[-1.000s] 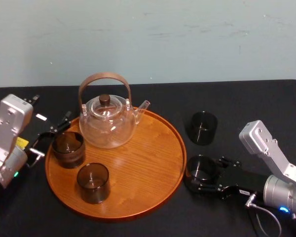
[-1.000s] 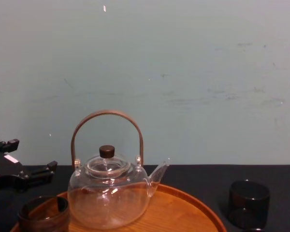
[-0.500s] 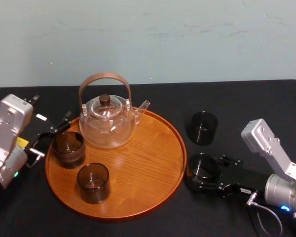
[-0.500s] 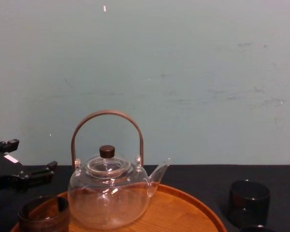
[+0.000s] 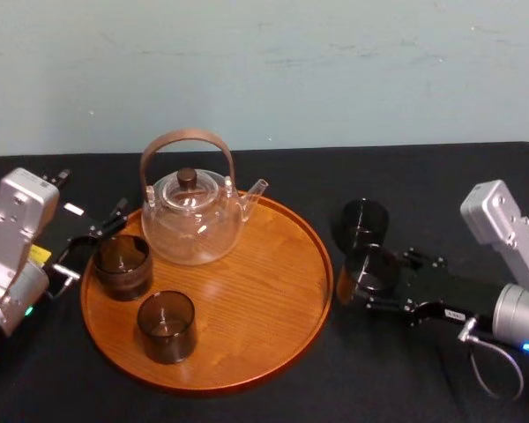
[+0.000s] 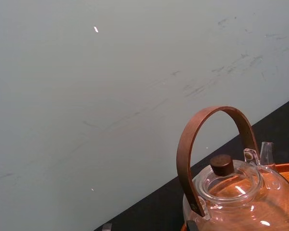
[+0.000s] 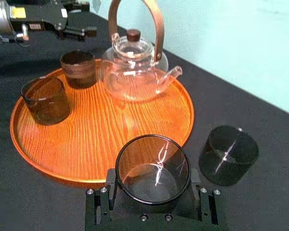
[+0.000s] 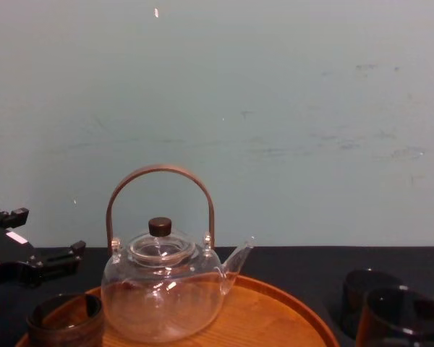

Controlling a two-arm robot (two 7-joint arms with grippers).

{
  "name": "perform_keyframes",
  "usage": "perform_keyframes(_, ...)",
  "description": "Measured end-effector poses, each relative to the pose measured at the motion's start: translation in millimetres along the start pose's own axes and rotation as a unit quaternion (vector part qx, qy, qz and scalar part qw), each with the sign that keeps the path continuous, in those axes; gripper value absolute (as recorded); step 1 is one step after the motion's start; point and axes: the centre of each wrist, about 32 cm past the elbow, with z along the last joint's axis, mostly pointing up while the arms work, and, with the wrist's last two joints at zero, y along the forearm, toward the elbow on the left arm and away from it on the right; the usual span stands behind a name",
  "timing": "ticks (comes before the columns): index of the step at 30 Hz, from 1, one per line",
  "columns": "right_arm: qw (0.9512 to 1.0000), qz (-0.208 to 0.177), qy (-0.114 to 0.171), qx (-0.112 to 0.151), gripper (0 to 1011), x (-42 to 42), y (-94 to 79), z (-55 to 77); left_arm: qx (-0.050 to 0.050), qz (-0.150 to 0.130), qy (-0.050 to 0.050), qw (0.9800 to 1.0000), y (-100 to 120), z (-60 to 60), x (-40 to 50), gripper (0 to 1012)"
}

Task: Pick up the glass from the table and place it on the tray.

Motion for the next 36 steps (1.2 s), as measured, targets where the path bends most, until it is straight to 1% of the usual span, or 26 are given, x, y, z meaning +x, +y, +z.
perform_keyframes(3,0.9999,0.002,-0.008,0.008,883,2.4,-1.5,7.5,0.000,0.000,0.000,1.0000,0,0.0,0.0,1001)
perform_keyframes(4,0.9999,0.002,-0.008,0.008,883,2.4,-1.5,7.5,0.000,0.000,0.000,1.0000,0,0.0,0.0,1001)
perform_keyframes(7,0.9997,0.009,-0.018,0.015,883,3.3,0.2,14.6,0.000,0.000,0.000,1.0000,0,0.0,0.0,1001)
perform_keyframes(10,0.9994,0.016,-0.025,0.019,883,3.5,2.7,19.0,0.000,0.000,0.000,1.0000,0,0.0,0.0,1001)
perform_keyframes(17,0.9976,0.044,-0.049,0.022,883,1.8,17.7,31.4,0.000,0.000,0.000,1.0000,0,0.0,0.0,1001)
perform_keyframes(27,0.9943,0.081,-0.066,0.023,883,-4.2,40.8,40.3,0.000,0.000,0.000,1.0000,0,0.0,0.0,1001)
perform_keyframes(33,0.9928,0.096,-0.068,0.024,883,-7.1,52.0,43.2,0.000,0.000,0.000,1.0000,0,0.0,0.0,1001)
perform_keyframes(35,0.9920,0.103,-0.068,0.024,883,-9.0,58.1,43.2,0.000,0.000,0.000,1.0000,0,0.0,0.0,1002)
perform_keyframes(36,0.9920,0.103,-0.068,0.024,883,-9.0,58.1,43.2,0.000,0.000,0.000,1.0000,0,0.0,0.0,1002)
